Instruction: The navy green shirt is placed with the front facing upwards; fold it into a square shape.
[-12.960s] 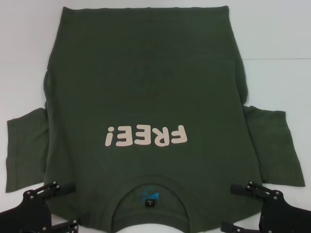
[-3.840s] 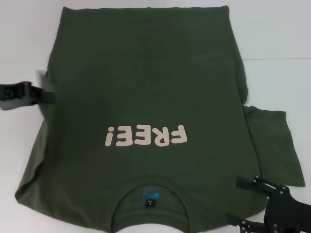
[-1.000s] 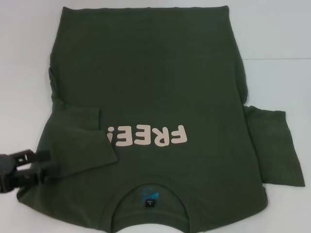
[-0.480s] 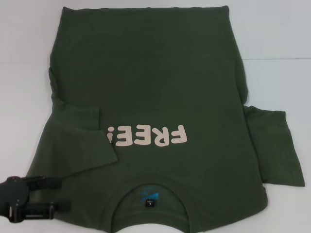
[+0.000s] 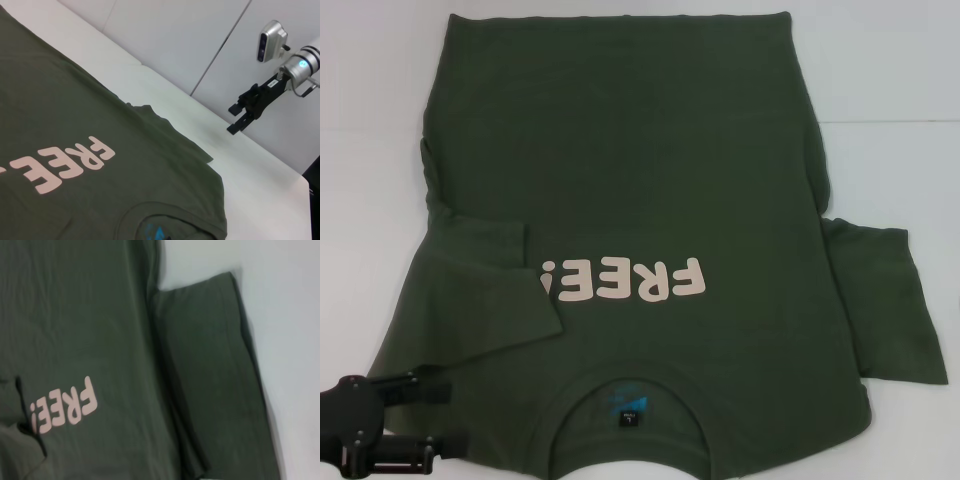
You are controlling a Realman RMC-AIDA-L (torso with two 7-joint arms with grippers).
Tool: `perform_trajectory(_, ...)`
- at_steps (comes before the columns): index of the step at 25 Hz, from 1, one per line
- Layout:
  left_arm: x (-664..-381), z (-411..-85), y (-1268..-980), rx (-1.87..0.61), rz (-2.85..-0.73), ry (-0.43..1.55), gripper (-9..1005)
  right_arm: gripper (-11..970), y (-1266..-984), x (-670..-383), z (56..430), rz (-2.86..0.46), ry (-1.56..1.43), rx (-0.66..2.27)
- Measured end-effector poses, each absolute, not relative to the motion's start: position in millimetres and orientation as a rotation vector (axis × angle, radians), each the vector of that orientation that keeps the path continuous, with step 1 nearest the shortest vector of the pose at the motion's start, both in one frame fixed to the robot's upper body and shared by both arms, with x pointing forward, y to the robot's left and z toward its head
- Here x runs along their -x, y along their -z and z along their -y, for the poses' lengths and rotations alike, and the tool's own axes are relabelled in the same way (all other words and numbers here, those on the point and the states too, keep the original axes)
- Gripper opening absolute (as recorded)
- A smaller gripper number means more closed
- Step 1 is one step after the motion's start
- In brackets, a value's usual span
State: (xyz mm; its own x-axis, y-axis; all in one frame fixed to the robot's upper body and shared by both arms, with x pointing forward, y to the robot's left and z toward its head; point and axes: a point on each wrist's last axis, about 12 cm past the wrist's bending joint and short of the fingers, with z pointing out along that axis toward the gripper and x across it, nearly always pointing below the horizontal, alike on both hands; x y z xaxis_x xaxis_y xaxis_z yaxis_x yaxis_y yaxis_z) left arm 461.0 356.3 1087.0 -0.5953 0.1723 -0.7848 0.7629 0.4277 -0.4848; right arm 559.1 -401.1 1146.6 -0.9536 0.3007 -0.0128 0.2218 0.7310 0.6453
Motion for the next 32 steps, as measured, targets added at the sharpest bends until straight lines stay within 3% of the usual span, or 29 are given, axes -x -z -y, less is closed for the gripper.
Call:
perform_trajectory(12, -462.5, -355.4, -1088.1, -0.79, -2.011, 1.154, 894, 916, -1117.1, -554.8, 389.7, -2.805, -1.015, -0.4)
perform_trajectory(32, -463.4, -354.0, -1089.1, -0.791, -2.005, 1.164, 893, 914, -1102.8, -556.5, 379.5, -2.815, -0.941, -0.31)
